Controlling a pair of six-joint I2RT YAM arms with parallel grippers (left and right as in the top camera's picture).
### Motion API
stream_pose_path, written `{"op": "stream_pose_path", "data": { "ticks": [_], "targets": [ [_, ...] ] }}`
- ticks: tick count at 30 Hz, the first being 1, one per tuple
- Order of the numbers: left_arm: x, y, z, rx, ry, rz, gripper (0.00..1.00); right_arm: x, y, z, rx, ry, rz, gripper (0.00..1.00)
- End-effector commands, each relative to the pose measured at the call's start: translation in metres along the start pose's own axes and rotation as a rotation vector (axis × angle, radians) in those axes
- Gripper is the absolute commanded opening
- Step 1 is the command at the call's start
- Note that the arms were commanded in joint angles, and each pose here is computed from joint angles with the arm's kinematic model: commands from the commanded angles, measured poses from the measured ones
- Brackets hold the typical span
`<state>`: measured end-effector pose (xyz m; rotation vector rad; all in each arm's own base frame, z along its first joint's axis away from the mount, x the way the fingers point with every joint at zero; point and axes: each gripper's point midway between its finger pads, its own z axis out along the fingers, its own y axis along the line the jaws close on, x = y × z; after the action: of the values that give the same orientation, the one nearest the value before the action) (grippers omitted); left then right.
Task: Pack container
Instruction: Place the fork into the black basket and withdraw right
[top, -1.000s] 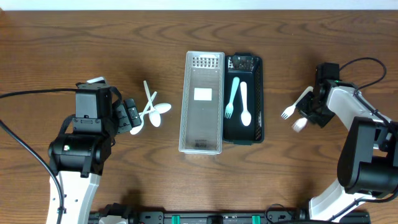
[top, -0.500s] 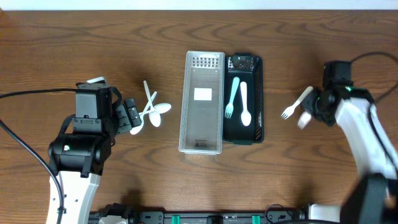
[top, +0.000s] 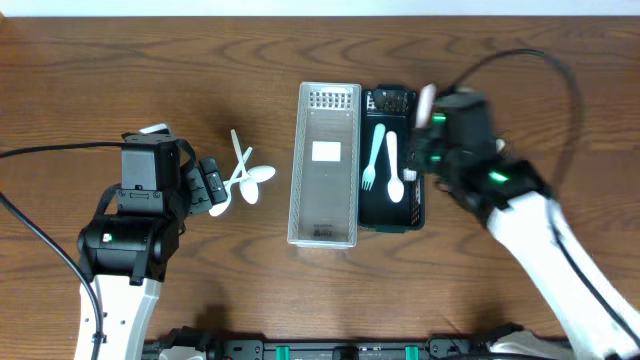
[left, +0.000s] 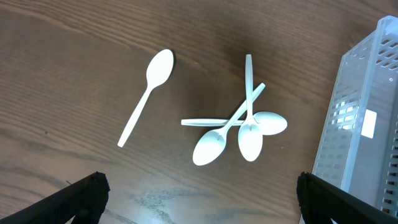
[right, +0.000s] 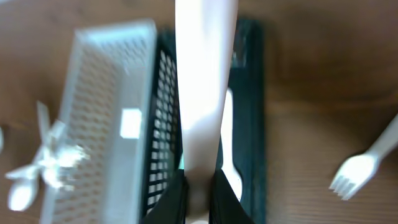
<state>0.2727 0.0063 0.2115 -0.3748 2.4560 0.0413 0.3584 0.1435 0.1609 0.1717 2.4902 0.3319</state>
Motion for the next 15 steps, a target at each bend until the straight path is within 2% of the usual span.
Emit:
{"op": "stream_pose_path", "data": {
  "ticks": [1,4,7,9,13,15],
  "targets": [
    [-0.005,0.001,-0.003,-0.004,-0.011,0.003,0.98,0.027,-0.01,0.045,0.098,0.082,-0.025,0.01],
    [-0.005,0.001,-0.003,-0.004,-0.011,0.003,0.98,0.044,-0.014,0.077,0.127,0.137,-0.035,0.04],
    [-0.005,0.001,-0.003,-0.004,-0.011,0.003,0.98,0.051,-0.017,0.089,0.141,0.165,-0.038,0.25],
    [-0.005,0.001,-0.003,-0.004,-0.011,0.003,0.98,0.048,-0.013,0.084,0.122,0.168,-0.05,0.35],
    [-0.005,0.001,-0.003,-0.004,-0.011,0.003,0.98,0.02,-0.004,0.055,0.093,0.094,-0.088,0.63],
    [-0.005,0.001,-0.003,-0.004,-0.011,0.003,0.98,-0.003,-0.005,0.036,0.085,0.022,-0.064,0.66]
  ]
}}
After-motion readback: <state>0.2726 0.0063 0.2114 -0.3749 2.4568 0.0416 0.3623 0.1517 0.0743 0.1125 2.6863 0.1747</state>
